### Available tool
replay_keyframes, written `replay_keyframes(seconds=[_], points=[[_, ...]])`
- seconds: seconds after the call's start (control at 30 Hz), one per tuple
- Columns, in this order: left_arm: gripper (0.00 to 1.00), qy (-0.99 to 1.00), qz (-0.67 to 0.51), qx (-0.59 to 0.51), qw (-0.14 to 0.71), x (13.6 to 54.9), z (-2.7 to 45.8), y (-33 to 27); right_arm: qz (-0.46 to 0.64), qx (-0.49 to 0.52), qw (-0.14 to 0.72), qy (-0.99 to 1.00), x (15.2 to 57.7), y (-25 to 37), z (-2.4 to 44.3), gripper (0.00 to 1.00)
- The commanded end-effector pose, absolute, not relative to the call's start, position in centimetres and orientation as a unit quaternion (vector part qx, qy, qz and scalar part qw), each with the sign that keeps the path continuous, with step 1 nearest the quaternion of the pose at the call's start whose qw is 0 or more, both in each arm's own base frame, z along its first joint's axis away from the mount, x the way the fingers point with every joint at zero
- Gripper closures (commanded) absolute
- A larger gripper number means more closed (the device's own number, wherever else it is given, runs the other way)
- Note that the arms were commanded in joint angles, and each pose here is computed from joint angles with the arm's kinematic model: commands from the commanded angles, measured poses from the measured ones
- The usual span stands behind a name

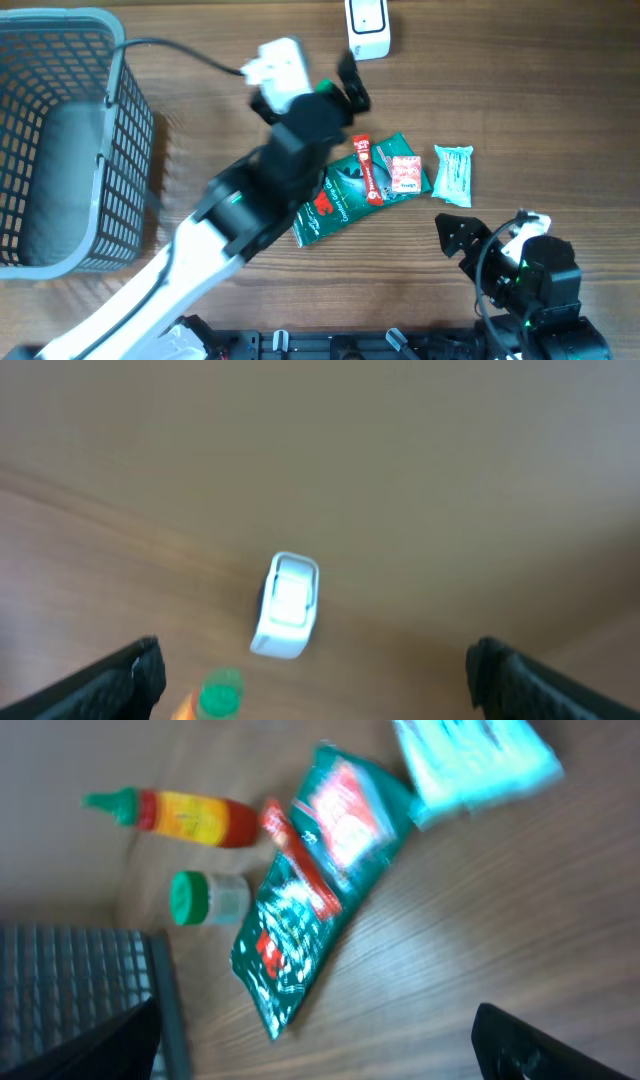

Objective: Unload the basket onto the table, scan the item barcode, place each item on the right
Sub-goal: 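Lay the Nescafe sachet on the gloves bag with the left gripper, then withdraw the left arm to the left and reach the right gripper in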

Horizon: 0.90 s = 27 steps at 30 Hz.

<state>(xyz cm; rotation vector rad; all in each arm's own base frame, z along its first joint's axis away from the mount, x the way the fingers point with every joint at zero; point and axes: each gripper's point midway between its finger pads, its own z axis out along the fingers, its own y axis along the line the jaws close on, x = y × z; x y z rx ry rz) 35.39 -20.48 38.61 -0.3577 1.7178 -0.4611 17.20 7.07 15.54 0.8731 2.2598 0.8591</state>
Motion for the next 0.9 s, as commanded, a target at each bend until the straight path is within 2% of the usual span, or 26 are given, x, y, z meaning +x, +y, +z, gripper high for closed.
replay_keyframes(seconds=[0.0, 0.13, 0.33, 0.47, 0.6, 0.73, 0.87], points=[[0.00, 0.676, -0.140, -0.140, 0.710, 33.1, 46.0, -15.8, 0.344, 0.449, 0.222, 0.794, 16.5, 6.9, 14.8, 0.00], [0.00, 0.658, -0.068, -0.072, 0.747, 31.1, 49.1, -13.9, 0.316, 0.472, 0.227, 0.791, 16.3, 5.8, 14.1, 0.00], [0.00, 0.686, 0.060, 0.051, 0.723, 30.8, 47.3, -13.6, 0.289, 0.494, 0.200, 0.796, 15.0, 5.3, 12.4, 0.00], [0.00, 0.689, 0.048, 0.078, 0.719, 30.3, 47.0, -14.0, 0.289, 0.421, 0.238, 0.826, 15.9, 5.6, 13.2, 0.00], [0.00, 0.706, -0.016, 0.183, 0.684, 28.7, 44.8, -15.7, 0.327, 0.339, 0.277, 0.838, 17.4, 7.2, 15.3, 0.00], [0.00, 0.731, -0.096, 0.139, 0.662, 28.4, 43.4, -13.6, 0.332, 0.334, 0.279, 0.837, 18.7, 7.5, 15.6, 0.00], [0.00, 0.758, -0.043, 0.102, 0.643, 30.0, 40.9, -9.4, 0.307, 0.317, 0.249, 0.862, 20.0, 8.0, 13.9, 0.00]])
